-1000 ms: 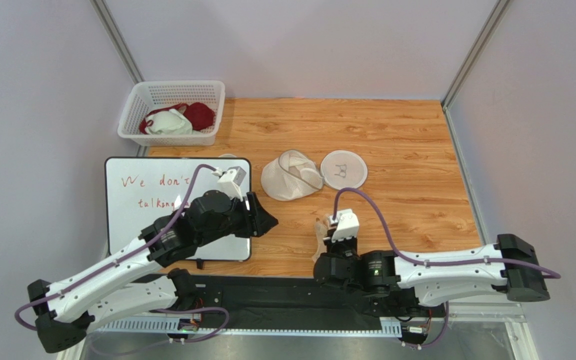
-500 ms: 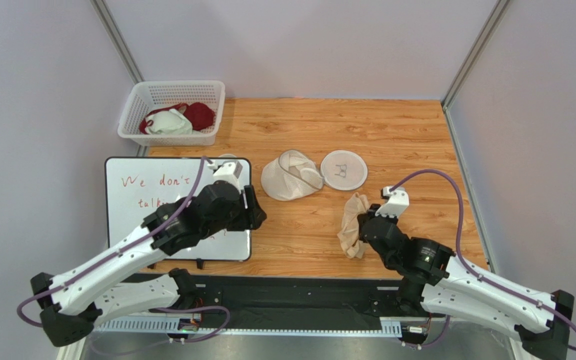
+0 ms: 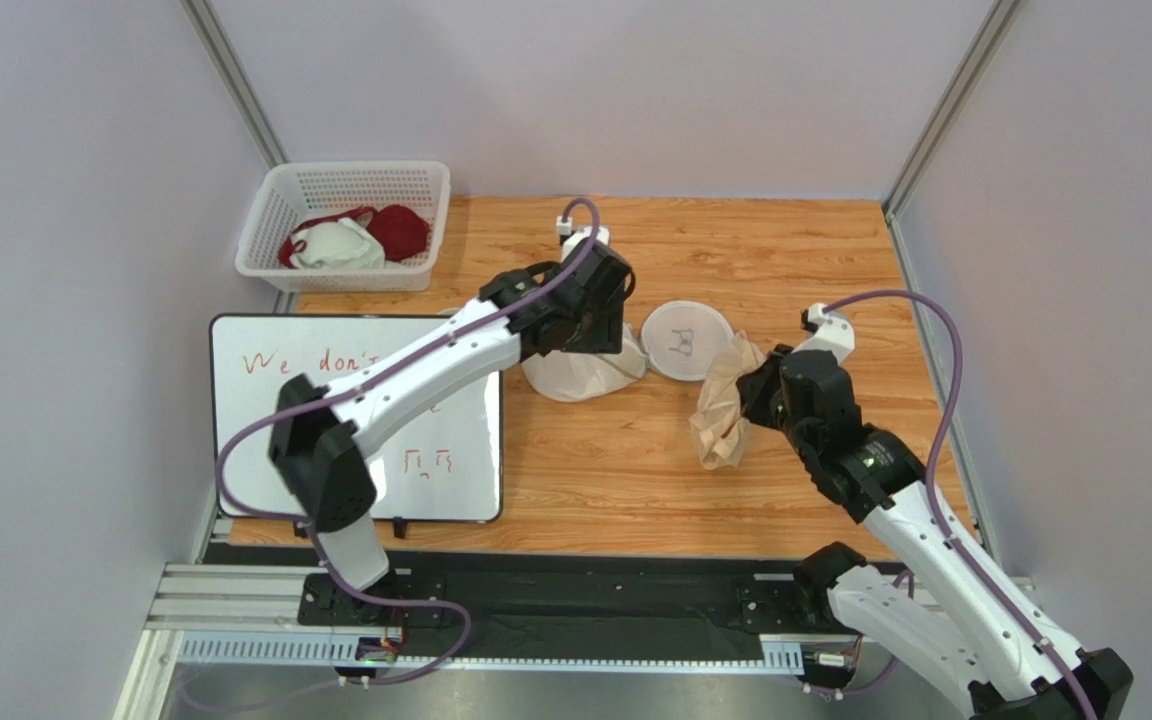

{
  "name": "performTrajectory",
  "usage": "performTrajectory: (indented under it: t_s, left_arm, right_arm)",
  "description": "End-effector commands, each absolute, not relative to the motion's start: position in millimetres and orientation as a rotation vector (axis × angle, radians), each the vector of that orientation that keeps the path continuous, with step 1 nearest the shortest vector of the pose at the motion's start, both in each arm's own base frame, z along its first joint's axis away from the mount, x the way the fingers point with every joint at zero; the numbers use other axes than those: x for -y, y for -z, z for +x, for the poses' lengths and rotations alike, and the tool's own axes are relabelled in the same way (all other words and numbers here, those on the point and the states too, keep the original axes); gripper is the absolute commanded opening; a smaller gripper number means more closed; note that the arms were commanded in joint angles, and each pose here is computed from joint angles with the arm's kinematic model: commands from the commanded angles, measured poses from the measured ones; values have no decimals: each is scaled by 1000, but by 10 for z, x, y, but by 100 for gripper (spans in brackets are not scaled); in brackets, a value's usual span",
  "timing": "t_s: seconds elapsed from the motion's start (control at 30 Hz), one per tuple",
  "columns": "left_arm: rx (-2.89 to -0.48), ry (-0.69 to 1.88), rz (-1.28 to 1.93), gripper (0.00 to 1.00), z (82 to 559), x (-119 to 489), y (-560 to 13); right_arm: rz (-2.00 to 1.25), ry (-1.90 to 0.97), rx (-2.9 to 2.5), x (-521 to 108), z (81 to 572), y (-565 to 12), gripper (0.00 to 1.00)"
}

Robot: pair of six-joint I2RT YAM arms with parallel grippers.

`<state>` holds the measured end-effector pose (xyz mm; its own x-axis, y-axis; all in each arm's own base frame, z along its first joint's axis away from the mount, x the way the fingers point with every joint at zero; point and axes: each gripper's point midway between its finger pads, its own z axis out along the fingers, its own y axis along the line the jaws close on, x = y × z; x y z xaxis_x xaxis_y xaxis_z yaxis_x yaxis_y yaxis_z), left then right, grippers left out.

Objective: Place the bra in the laundry bag and zip it closed

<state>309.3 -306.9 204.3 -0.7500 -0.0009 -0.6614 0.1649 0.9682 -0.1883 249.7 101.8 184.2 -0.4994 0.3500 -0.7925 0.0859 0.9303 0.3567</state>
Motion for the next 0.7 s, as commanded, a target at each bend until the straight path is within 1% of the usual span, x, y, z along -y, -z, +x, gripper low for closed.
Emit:
performTrajectory:
  t_s: [0.0,0.03,0.07,0.2,0.43,0.67]
  left_arm:
    - [-2440,130,90,64,3394,3065,-1846]
    - [-2443,96,71,64,3437,3060,-1879]
    - [-2473,23,64,64,3479,3051,-1694]
    - [-2478,-117,13,64,3585,2962,-1487]
    - [-2513,-164,-66,64,3537,2867,-1253]
    - [-2540,-123,-117,64,3693,2894,-1038]
  right_arm:
    - [262,-465,-1972,-1137,2693,-2348,0]
    - [265,-473,-1966,-1134,2714,-2376,0]
    - [270,-490,-1957,-1124,2736,-2426,0]
    - [265,-466,-1956,-1072,2798,-2472,0]
    - [258,-415,-1936,-947,2737,-2479,0]
    - [245,-433,-1973,-986,2696,-2322,0]
